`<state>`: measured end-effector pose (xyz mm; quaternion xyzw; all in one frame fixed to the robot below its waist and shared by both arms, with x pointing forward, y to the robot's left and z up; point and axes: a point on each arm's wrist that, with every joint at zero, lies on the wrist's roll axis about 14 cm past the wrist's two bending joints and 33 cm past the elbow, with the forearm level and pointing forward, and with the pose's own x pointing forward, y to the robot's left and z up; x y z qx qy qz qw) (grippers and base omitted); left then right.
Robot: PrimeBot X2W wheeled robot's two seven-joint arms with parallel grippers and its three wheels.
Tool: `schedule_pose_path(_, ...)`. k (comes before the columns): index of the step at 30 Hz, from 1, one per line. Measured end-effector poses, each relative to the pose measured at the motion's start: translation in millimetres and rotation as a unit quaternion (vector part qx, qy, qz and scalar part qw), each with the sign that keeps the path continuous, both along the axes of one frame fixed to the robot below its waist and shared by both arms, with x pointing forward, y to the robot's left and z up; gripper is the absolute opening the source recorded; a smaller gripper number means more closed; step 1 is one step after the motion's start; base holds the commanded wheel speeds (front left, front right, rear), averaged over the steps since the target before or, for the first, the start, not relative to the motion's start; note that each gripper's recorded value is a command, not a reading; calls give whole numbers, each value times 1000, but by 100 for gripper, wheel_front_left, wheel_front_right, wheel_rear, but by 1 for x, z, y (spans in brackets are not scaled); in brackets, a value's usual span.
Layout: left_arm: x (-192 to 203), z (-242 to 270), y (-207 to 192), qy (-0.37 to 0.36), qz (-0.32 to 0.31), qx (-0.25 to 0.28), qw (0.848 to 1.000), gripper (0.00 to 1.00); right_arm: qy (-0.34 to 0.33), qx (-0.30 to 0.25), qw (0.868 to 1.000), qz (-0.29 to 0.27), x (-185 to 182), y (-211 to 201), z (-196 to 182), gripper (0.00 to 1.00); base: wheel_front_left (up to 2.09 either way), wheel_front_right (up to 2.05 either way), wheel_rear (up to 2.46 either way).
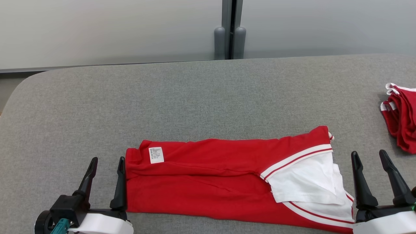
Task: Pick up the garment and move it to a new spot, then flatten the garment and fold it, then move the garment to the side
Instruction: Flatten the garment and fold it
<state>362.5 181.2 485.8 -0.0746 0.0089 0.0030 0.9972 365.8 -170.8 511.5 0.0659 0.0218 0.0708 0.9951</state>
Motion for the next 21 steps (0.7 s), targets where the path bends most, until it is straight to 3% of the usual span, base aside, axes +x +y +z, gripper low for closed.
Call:
schedule_pose_path(7,1,-1,1,1,0,0,1000,100,32,12,999,20,0,13,-17,100,0,0,0)
schedule_pose_path(11,11,2,-3,-6,-4,-3,1000,100,99,19,995,15,1,7,-60,100,0,0,0)
schedule_pose_path(17,22,-3,-5,-1,-4,-10,1000,100,212,30,977,1,-8,-2,-135,100,0,0,0)
schedule_pose_path(21,27,-8,-5,5,-2,-13,1000,100,247,42,968,4,-8,4,-158,100,0,0,0)
